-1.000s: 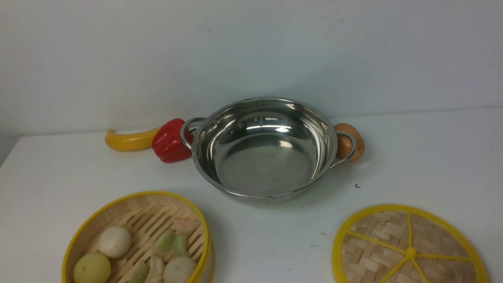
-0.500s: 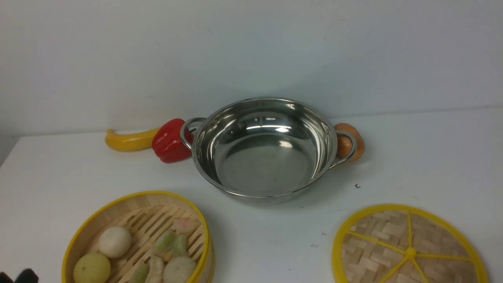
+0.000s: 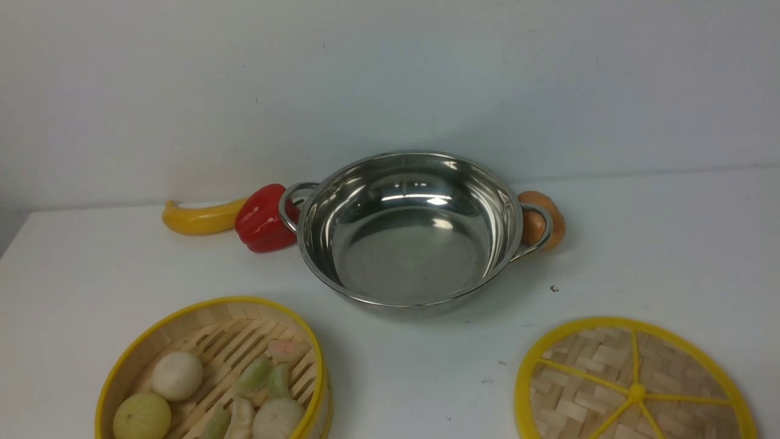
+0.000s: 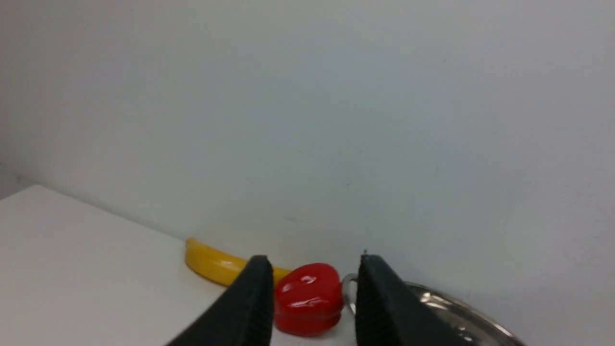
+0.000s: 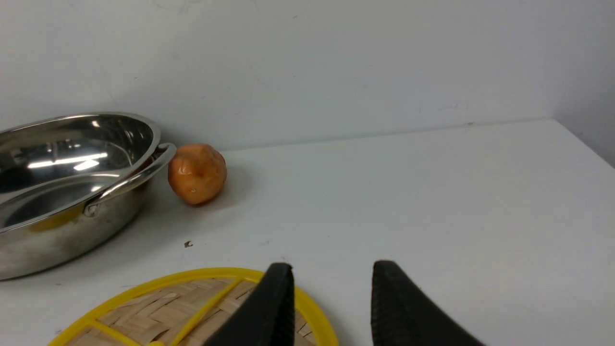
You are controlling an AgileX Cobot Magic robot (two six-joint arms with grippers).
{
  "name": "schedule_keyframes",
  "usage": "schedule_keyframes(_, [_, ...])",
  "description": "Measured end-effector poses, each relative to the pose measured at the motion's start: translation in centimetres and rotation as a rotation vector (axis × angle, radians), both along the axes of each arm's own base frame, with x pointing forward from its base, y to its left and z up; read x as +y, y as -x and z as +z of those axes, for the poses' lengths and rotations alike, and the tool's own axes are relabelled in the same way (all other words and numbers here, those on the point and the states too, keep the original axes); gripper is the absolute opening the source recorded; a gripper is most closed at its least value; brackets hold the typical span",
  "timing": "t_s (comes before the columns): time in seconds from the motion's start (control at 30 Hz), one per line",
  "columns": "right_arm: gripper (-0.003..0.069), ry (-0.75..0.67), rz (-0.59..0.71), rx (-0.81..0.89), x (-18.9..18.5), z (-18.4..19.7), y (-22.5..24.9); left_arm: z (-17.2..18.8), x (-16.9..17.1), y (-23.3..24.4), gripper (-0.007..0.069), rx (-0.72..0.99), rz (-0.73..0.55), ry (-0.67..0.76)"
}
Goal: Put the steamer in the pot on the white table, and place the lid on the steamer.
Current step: 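Grasp the rim of the steamer basket holding the buns with the left gripper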
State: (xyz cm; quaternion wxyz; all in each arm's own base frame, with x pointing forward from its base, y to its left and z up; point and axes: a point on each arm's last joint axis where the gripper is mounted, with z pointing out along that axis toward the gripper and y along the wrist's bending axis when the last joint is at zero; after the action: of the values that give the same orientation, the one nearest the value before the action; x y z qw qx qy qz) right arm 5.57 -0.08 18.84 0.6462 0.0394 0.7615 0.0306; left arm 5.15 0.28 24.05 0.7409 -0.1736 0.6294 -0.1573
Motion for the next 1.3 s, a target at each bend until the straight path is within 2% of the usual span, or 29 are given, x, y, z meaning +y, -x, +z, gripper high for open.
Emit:
schedule_keyframes(0.07, [0.0243, 0.000, 0.000, 0.000, 0.0, 0.0, 0.0, 3.3, -0.8, 0.2, 0.0241, 0.091, -0.079, -0.023])
schedule_keyframes(0.23, [0.0243, 0.000, 0.000, 0.000, 0.0, 0.0, 0.0, 7.2, -1.9, -0.1, 0.0241, 0.375, -0.216, -0.171])
schedule_keyframes(0.27, [0.0243, 0.000, 0.000, 0.000, 0.0, 0.0, 0.0, 8.6, -1.9, -0.6, 0.0241, 0.511, -0.260, -0.279])
schedule_keyframes(0.4, [0.0243, 0.000, 0.000, 0.000, 0.0, 0.0, 0.0, 11.3, -1.6, -2.7, 0.0241, 0.778, -0.379, -0.571])
schedule_keyframes(0.43, [0.0243, 0.000, 0.000, 0.000, 0.0, 0.0, 0.0, 11.9, -1.5, -3.7, 0.0241, 0.826, -0.418, -0.628])
schedule_keyframes(0.57, [0.0243, 0.000, 0.000, 0.000, 0.0, 0.0, 0.0, 12.4, -1.4, -7.0, 0.0241, 0.897, -0.476, -0.672])
schedule_keyframes(0.7, [0.0243, 0.000, 0.000, 0.000, 0.0, 0.0, 0.0, 11.8, -0.5, -12.1, 0.0241, 0.974, -0.444, -0.674])
schedule_keyframes(0.9, [0.0243, 0.000, 0.000, 0.000, 0.0, 0.0, 0.0, 7.8, 2.6, -20.1, 0.0241, 1.287, -0.256, -0.639])
schedule_keyframes(1.03, [0.0243, 0.000, 0.000, 0.000, 0.0, 0.0, 0.0, 4.6, 4.5, -23.9, 0.0241, 1.431, -0.223, -0.590])
schedule_keyframes(1.1, [0.0243, 0.000, 0.000, 0.000, 0.0, 0.0, 0.0, 3.3, 4.8, -25.3, 0.0241, 1.477, -0.257, -0.593])
schedule_keyframes(1.17, [0.0243, 0.000, 0.000, 0.000, 0.0, 0.0, 0.0, 1.7, 4.7, -27.0, 0.0241, 1.497, -0.359, -0.622])
schedule_keyframes(1.3, [0.0243, 0.000, 0.000, 0.000, 0.0, 0.0, 0.0, -0.3, 4.4, -28.5, 0.0241, 1.461, -0.543, -0.767])
